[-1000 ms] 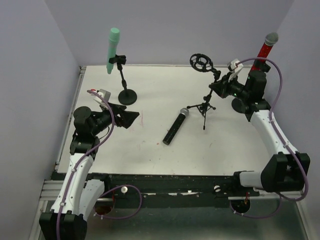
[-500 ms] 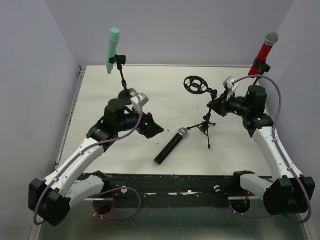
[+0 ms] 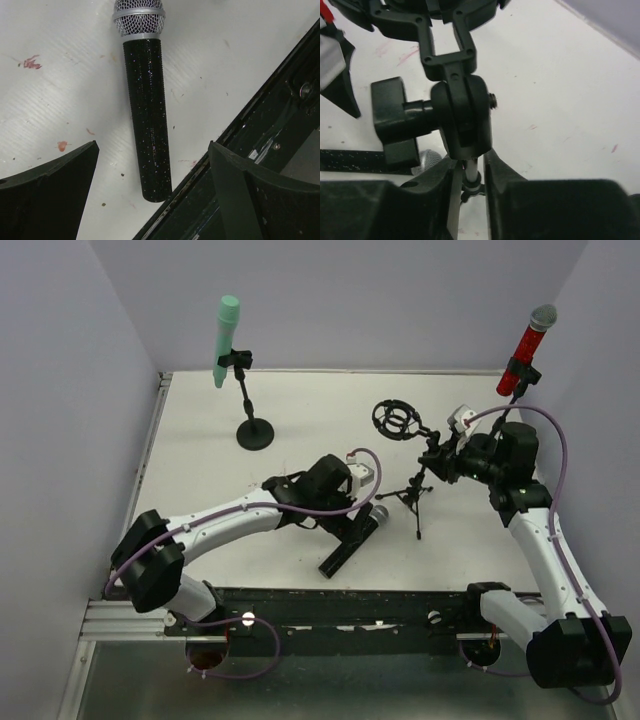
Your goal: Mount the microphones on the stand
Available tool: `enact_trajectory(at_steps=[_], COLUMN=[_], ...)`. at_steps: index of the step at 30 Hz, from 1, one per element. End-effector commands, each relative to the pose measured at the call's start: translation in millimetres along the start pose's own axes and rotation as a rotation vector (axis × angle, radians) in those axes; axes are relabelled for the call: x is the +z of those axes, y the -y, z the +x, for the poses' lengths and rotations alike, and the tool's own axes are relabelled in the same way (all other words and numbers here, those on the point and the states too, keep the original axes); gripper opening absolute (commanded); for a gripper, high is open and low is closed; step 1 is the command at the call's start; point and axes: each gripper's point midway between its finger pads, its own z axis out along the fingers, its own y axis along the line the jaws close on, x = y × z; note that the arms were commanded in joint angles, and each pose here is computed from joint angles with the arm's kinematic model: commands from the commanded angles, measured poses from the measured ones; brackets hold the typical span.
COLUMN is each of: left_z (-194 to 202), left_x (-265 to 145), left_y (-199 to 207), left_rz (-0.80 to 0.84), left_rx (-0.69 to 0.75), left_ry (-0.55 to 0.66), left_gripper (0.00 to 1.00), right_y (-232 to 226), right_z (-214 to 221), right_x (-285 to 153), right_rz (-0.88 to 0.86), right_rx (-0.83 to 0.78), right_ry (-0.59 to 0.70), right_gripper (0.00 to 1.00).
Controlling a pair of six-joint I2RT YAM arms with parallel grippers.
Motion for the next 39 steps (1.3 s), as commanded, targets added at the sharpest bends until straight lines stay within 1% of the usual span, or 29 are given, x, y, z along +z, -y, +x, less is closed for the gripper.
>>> enact_trajectory(at_steps=[1, 4, 5, 7, 10, 13, 14, 15, 17, 19, 20, 22, 23, 24, 27, 28, 37, 38, 39], left_z=[-6.5, 2.5, 4.2, 11.3, 20.6, 29.1, 32.5, 31.7, 36.8, 41.7, 45.0, 49.1, 52.3, 54.3, 59.0, 59.8, 69.6, 69.5, 69.5], left_x=[21.4, 39.2, 43.2, 51.5, 61.6, 69.8, 71.9, 73.7, 76.3, 77.3, 78.1, 77.6, 78.1, 77.7, 75.7, 75.5, 81.4, 81.4, 80.6], left_y=[11.7, 8.2, 8.8, 12.0, 17.6, 20.1, 21.3, 16.0, 14.4, 13.0, 11.6, 7.6, 5.2, 2.4, -7.2, -9.1, -11.6, -11.4, -11.3], left_rz=[-0.069, -0.121, -0.124, -0.116, -0.121, -0.135, -0.136, -0.169, -0.181, -0.196, -0.202, -0.219, -0.23, -0.241, -0.285, -0.293, -0.283, -0.279, -0.278], left_rx=[0.016, 0.015, 0.006, -0.009, -0.01, -0.009, -0.009, -0.012, -0.012, -0.002, 0.007, 0.013, 0.016, 0.022, 0.033, 0.039, 0.055, 0.058, 0.059], left_ry=[-0.009, -0.037, -0.042, -0.055, -0.073, -0.098, -0.109, -0.103, -0.123, -0.137, -0.146, -0.16, -0.169, -0.173, -0.181, -0.182, -0.209, -0.206, -0.202], left_gripper=[0.98, 0.98, 0.96, 0.94, 0.88, 0.84, 0.8, 0.78, 0.75, 0.74, 0.69, 0.63, 0.63, 0.6, 0.59, 0.56, 0.56, 0.51, 0.41], right_y=[-5.5, -4.9, -5.5, -5.7, -3.8, -2.5, -3.2, -3.5, -4.3, -3.8, -3.9, -3.1, -2.4, -2.9, -3.4, -3.4, -5.2, -6.3, -6.7], right_z=[38.0, 34.4, 34.0, 33.4, 32.4, 31.8, 30.6, 31.2, 30.9, 30.7, 30.8, 31.2, 30.7, 30.3, 30.4, 31.7, 31.1, 30.7, 31.1], right_x=[-2.7, -3.9, -4.3, -4.6, -5.0, -5.6, -5.6, -5.5, -5.4, -5.6, -5.2, -5.1, -5.5, -5.1, -5.2, -5.2, -4.9, -5.1, -4.9], right_rz=[-0.002, 0.005, 0.002, 0.004, 0.014, 0.021, 0.019, 0.018, 0.014, 0.016, 0.016, 0.021, 0.025, 0.022, 0.021, 0.019, 0.011, 0.007, 0.003], right_rx=[0.066, 0.072, 0.074, 0.081, 0.091, 0.097, 0.096, 0.1, 0.101, 0.104, 0.104, 0.104, 0.104, 0.105, 0.107, 0.109, 0.112, 0.113, 0.113], right_ry=[-0.097, -0.088, -0.087, -0.082, -0.077, -0.075, -0.072, -0.073, -0.071, -0.07, -0.07, -0.07, -0.069, -0.068, -0.068, -0.07, -0.068, -0.066, -0.067], right_gripper=[0.37, 0.59, 0.67, 0.8, 0.88, 0.91, 0.92, 0.91, 0.92, 0.92, 0.92, 0.93, 0.93, 0.94, 0.95, 0.95, 0.99, 1.0, 1.0])
